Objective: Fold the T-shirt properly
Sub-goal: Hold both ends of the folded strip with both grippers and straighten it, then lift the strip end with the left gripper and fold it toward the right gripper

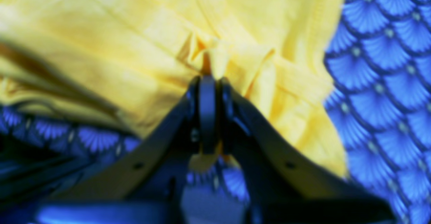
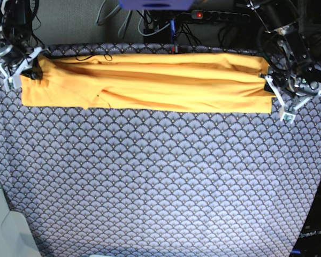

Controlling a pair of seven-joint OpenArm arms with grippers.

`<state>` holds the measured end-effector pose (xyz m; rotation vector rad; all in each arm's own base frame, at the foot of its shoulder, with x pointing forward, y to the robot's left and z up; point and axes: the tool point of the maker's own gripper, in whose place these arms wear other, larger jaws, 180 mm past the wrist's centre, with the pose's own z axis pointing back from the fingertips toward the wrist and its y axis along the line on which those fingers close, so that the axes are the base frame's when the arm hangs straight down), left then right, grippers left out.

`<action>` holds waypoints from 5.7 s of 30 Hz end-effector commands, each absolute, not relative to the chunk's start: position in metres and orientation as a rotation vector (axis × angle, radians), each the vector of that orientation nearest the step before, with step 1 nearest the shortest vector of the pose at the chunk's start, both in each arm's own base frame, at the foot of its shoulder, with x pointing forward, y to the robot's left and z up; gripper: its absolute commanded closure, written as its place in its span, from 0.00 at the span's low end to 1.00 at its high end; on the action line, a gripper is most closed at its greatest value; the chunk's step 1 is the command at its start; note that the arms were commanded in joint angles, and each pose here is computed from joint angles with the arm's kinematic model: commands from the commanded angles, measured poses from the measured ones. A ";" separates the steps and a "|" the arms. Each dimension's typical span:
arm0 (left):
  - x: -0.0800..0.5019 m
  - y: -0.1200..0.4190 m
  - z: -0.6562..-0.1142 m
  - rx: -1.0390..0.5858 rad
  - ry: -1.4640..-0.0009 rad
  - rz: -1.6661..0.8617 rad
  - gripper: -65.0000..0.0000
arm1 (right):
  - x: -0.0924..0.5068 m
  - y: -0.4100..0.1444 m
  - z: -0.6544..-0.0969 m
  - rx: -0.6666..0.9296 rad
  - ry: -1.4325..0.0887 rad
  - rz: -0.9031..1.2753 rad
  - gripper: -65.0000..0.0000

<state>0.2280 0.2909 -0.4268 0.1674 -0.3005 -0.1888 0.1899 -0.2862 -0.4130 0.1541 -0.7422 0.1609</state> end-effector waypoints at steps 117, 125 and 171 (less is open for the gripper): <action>0.227 0.216 -0.381 0.133 -0.380 -0.142 1.00 | 0.207 -0.297 -0.428 0.176 -0.723 0.142 0.52; 0.263 0.156 -0.365 0.088 -0.457 -0.360 1.00 | 0.207 -0.297 -0.428 0.176 -0.723 0.142 0.52; 0.249 -0.091 -0.344 -0.524 -0.435 -0.529 1.00 | 0.204 -0.297 -0.430 0.176 -0.713 0.141 0.52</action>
